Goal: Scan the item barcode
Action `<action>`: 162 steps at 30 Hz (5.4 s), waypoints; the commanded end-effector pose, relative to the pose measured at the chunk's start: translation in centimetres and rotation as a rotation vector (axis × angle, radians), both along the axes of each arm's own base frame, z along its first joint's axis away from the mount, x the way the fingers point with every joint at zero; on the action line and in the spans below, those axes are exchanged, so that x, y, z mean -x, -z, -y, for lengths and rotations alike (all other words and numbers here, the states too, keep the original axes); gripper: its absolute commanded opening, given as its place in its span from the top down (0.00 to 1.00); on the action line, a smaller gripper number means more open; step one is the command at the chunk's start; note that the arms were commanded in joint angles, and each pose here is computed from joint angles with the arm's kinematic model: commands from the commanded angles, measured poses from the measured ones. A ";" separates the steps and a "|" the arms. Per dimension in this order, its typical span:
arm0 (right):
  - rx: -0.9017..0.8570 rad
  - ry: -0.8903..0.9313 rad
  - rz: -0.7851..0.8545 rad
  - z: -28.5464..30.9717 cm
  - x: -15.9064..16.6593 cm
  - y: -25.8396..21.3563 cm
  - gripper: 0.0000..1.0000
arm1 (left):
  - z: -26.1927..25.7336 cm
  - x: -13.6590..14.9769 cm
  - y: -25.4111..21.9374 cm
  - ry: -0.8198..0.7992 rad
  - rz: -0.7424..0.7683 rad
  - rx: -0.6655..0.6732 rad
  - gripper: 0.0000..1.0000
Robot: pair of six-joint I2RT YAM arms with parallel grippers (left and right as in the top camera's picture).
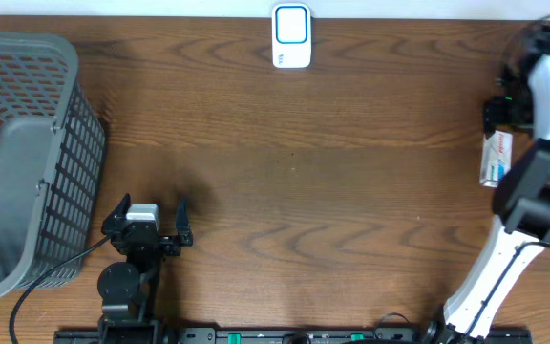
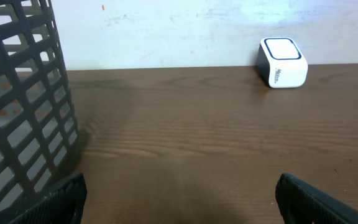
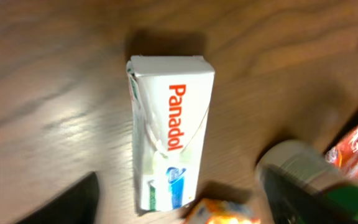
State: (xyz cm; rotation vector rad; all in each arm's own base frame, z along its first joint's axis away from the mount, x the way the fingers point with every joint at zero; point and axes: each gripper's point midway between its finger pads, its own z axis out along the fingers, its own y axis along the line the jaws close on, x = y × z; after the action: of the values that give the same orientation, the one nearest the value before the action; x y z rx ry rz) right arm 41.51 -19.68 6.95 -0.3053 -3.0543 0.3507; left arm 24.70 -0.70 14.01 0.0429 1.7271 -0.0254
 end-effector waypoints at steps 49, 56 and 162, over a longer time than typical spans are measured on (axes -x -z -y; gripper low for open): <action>-0.332 -0.887 1.984 -30.4 39.1 -56.9 0.01 | 0.7 -0.3 -2.3 0.044 0.103 -0.014 0.04; -0.247 -0.933 1.964 -30.3 39.5 -51.5 0.01 | 2.1 0.4 -8.8 0.120 0.368 -0.022 0.04; -0.201 -0.296 1.551 -21.8 17.0 -8.7 0.01 | 2.1 0.4 1.3 0.124 -0.049 0.005 0.04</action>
State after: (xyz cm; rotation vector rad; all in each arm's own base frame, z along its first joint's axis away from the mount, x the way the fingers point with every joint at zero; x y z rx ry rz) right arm 24.54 2.15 15.76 -0.1325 -4.5902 -0.5330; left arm 24.53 -2.51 14.24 0.1248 1.7224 -0.1133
